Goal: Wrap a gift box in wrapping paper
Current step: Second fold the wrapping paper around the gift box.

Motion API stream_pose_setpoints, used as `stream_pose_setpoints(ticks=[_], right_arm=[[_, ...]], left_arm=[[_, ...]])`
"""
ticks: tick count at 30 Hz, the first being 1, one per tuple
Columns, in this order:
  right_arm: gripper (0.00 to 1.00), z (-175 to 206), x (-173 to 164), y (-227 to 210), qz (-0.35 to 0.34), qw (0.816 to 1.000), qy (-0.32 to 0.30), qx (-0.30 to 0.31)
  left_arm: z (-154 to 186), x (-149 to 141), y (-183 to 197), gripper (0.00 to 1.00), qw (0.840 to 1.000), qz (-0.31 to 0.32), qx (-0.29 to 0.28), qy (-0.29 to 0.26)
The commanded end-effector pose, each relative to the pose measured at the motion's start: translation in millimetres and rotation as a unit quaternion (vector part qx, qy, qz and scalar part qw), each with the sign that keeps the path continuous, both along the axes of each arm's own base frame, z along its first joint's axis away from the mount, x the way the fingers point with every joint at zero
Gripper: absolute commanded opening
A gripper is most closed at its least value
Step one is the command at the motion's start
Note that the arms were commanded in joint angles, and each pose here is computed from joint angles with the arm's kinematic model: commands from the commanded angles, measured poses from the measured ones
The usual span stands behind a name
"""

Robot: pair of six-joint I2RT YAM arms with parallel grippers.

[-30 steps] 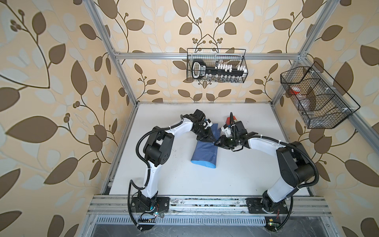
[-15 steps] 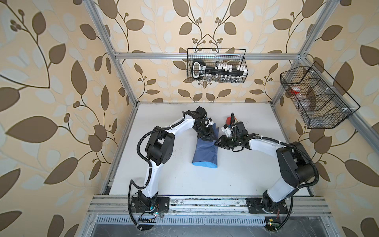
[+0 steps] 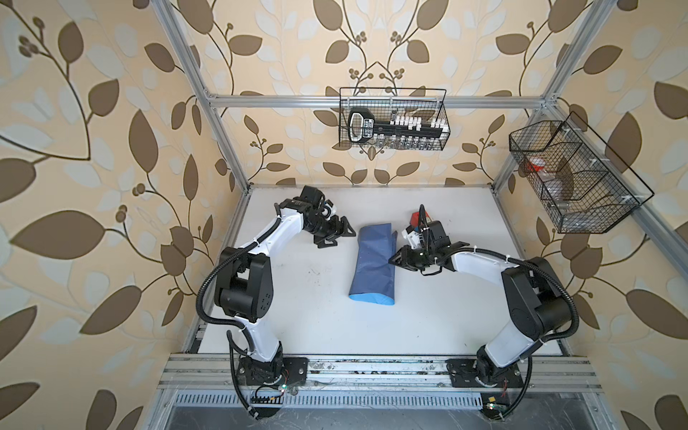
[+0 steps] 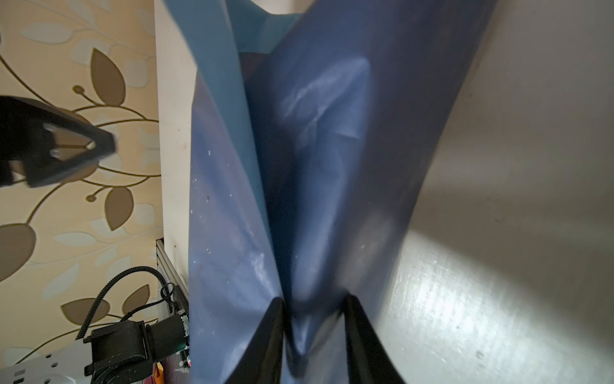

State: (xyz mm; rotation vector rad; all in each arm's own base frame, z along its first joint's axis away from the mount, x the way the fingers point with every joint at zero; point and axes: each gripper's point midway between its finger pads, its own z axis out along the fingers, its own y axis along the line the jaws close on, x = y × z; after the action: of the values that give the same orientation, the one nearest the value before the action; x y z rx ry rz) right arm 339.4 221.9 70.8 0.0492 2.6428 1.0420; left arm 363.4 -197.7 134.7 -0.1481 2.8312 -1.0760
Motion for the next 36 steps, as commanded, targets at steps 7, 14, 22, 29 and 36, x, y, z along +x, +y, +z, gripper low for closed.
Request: stream_pose_setpoints(ticks=[7, 14, 22, 29, 36], right_arm=[[0.26, -47, -27, -15, -0.002, 0.996, 0.061, -0.065], [0.25, -44, -26, -10, 0.001, 0.996, 0.057, -0.063], [0.26, -37, -31, 4, 0.008, 0.997, 0.055, -0.05], [0.32, -7, -31, 8, 0.01, 0.999, 0.041, -0.013], [0.56, 58, 12, -75, -0.054, 0.995, -0.043, -0.067]], left_arm=[[-40, -14, -52, 0.79, 0.998, -0.035, -0.031, 0.052], [-63, -34, -72, 0.62, 0.995, -0.071, 0.005, 0.069], [-103, -38, -49, 0.6, 0.99, -0.07, 0.091, 0.086], [-116, -41, -43, 0.61, 0.985, -0.09, 0.116, 0.092], [-112, -47, -40, 0.62, 0.981, -0.129, 0.129, 0.07]])
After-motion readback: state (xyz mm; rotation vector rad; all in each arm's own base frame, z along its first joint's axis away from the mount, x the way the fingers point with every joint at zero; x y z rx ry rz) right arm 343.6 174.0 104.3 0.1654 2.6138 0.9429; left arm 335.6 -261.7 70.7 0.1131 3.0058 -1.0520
